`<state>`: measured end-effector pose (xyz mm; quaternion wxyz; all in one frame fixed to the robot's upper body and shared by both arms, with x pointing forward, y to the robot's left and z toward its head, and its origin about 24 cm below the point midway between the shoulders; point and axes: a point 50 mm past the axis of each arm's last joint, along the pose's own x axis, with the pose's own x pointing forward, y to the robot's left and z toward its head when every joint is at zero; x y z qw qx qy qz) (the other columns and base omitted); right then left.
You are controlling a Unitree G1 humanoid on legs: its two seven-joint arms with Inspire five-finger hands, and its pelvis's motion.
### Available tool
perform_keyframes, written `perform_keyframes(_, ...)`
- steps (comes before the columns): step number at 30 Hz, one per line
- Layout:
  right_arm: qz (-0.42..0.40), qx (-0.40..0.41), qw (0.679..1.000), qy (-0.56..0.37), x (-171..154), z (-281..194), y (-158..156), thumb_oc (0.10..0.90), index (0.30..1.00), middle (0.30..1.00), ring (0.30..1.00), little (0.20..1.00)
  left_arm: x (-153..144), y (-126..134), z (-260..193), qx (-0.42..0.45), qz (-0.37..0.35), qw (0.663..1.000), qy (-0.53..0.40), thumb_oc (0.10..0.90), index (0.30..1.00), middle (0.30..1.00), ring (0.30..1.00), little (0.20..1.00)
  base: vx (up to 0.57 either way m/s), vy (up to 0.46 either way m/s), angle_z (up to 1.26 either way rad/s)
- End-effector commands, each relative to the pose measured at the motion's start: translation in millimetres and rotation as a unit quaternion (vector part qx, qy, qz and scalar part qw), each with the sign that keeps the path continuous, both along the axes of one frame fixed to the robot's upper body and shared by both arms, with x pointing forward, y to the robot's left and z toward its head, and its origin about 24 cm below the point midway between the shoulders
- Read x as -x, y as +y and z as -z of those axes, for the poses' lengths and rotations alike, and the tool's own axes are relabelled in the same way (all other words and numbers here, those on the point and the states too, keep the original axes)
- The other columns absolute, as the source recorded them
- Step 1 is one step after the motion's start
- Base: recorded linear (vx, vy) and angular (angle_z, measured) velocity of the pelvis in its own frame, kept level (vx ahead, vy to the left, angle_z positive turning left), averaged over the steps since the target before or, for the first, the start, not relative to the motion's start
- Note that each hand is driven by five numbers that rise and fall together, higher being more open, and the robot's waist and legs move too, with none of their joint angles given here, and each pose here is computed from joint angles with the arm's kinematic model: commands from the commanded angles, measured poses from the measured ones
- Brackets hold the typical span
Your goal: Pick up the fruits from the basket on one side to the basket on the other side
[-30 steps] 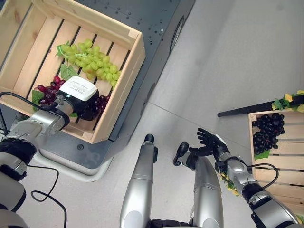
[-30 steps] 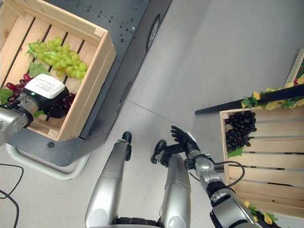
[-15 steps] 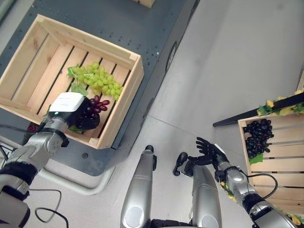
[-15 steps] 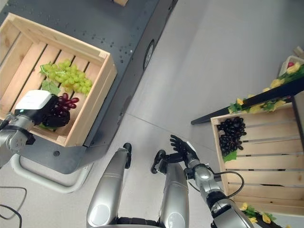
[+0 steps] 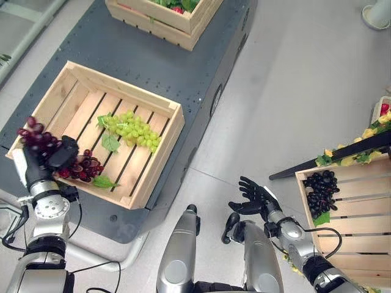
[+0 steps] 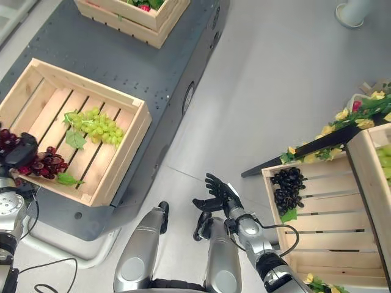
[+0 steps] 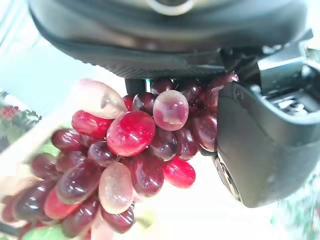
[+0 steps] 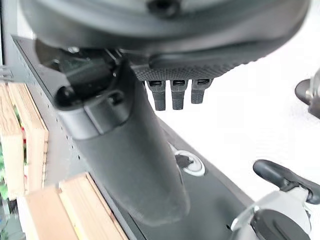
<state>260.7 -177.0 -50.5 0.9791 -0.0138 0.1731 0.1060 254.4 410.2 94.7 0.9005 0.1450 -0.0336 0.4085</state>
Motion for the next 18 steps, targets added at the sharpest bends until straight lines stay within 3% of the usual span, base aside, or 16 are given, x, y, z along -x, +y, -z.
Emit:
perform_keyframes(1,0.06,-0.028,0.998,-0.014,10.6,1.9,-10.5,0.8,0.9,0.9,0.9,0.9,13.0,13.7,-27.8,0.016,-0.004,0.992,-0.122,0.4,0.3,0.3,0.3,0.3,0.06,-0.032,-0.01)
perform_keyframes(9,0.057,-0.056,0.997,-0.017,23.9,5.3,-7.4,0.8,0.9,0.9,0.9,0.9,19.5,15.3,-26.6,0.048,0.015,0.987,-0.153,0.4,0.3,0.3,0.3,0.3,0.05,-0.039,-0.07)
perform_keyframes(18,0.029,-0.086,0.996,-0.017,38.4,8.0,-8.9,0.8,0.9,0.9,0.9,0.9,13.5,1.8,-39.8,-0.001,0.042,0.986,-0.162,0.4,0.3,0.3,0.3,0.3,0.07,-0.076,-0.1)
